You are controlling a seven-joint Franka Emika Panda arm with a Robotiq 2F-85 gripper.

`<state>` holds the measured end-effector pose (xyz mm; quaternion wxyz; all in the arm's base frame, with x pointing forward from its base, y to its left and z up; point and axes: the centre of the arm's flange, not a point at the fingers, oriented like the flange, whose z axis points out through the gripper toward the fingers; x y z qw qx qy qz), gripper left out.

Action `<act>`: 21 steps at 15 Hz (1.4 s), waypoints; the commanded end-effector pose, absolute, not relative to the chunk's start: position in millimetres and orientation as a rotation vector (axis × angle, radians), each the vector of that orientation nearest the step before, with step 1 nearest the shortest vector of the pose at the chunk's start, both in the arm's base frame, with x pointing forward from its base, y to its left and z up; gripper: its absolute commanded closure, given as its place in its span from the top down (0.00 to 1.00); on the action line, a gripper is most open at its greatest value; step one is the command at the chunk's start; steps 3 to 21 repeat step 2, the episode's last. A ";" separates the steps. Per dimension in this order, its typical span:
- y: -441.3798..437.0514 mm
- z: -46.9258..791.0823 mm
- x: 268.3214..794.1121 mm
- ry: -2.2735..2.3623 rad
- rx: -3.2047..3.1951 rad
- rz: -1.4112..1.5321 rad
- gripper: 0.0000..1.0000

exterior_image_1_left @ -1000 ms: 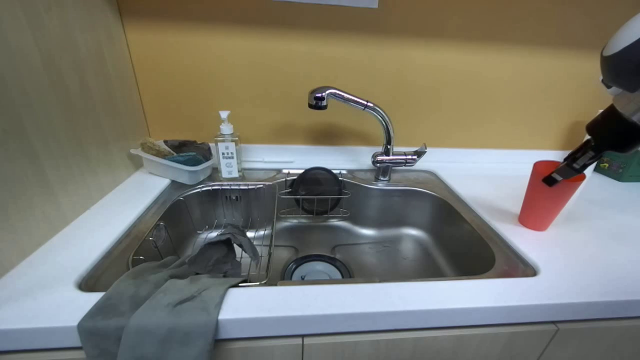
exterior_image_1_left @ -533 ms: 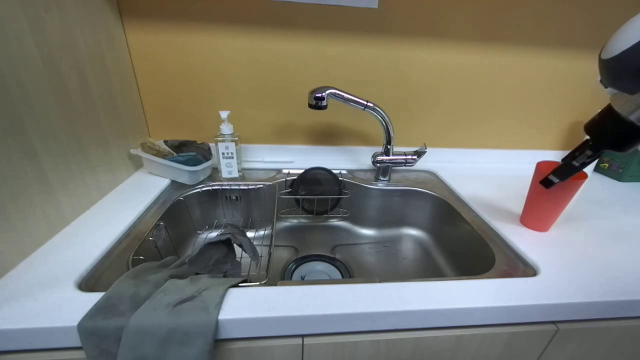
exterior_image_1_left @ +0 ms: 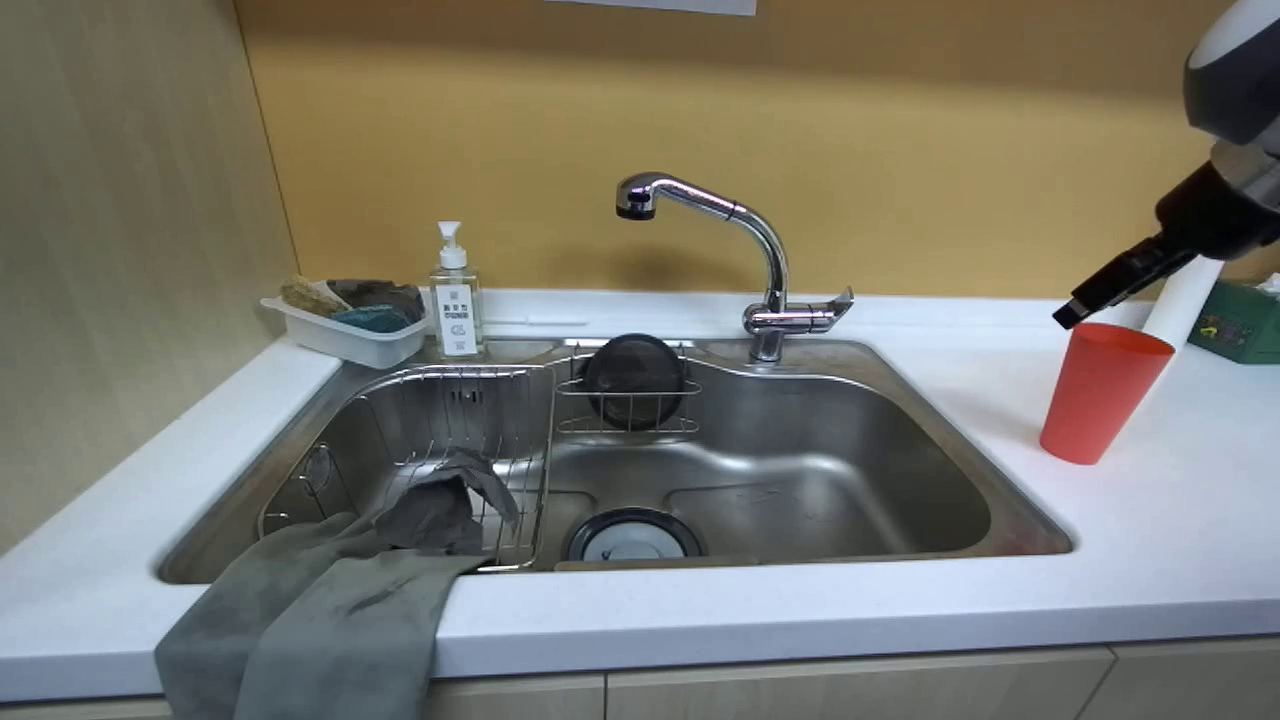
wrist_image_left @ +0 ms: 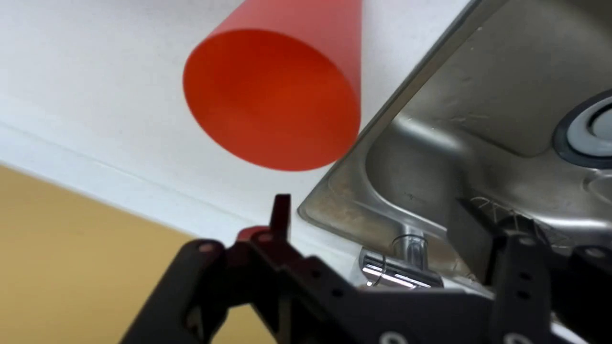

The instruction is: Remove the pink cup from the sink an put it on the counter

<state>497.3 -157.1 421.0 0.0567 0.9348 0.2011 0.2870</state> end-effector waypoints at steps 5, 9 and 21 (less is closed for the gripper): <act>-154.0 455.5 518.5 0.332 2.786 0.979 1.00; -154.0 455.5 518.5 0.332 2.786 0.979 1.00; -154.0 455.5 518.5 0.332 2.786 0.979 1.00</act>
